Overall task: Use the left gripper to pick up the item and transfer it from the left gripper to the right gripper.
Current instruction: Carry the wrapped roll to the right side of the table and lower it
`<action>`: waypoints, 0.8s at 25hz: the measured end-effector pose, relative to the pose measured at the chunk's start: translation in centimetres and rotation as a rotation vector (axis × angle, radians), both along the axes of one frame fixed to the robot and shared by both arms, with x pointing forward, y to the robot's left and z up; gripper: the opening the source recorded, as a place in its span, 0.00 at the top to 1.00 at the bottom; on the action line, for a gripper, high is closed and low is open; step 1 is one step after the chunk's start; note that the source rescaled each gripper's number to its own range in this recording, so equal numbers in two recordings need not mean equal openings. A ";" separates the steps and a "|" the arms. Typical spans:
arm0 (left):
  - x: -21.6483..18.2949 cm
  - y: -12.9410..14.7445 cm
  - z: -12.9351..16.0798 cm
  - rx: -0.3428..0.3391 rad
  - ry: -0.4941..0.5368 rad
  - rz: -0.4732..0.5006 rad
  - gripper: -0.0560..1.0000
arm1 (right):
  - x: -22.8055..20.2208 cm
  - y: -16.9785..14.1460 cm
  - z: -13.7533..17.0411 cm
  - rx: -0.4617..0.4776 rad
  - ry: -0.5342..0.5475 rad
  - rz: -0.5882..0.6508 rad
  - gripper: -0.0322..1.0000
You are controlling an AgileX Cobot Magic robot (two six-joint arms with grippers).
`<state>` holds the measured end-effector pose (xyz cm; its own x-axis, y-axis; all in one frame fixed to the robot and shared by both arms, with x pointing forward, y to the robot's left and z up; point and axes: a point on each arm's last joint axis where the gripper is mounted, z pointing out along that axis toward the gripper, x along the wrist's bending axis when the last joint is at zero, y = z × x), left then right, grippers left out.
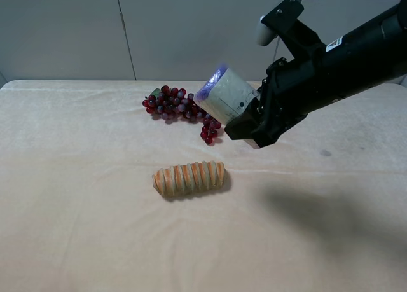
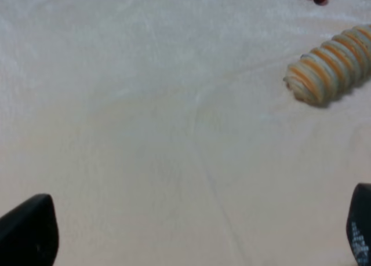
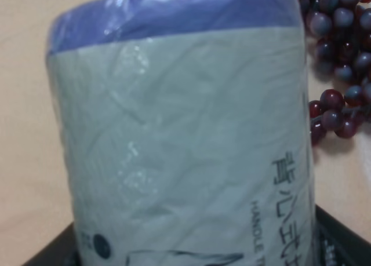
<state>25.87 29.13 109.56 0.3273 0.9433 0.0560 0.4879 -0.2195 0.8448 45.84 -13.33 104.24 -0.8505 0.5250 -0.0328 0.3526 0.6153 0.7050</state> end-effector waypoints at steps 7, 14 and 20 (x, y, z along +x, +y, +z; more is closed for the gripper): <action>-2.8 0.7 -3.7 -0.040 -0.096 0.010 0.00 | 0.0 0.0 0.0 0.000 0.004 0.000 0.97; -2.5 1.0 -4.4 -0.066 -0.073 0.078 0.00 | 0.0 0.0 0.0 -0.001 0.007 0.000 0.97; -2.5 1.0 -4.4 -0.068 -0.073 0.082 0.00 | 0.0 0.0 0.0 0.010 0.025 -0.022 0.97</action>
<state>23.34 30.14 105.12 0.2466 0.9690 0.0122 0.4386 -0.1228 0.8903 45.79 -13.34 104.21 -0.8393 0.5436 -0.0058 0.3838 0.6001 0.7019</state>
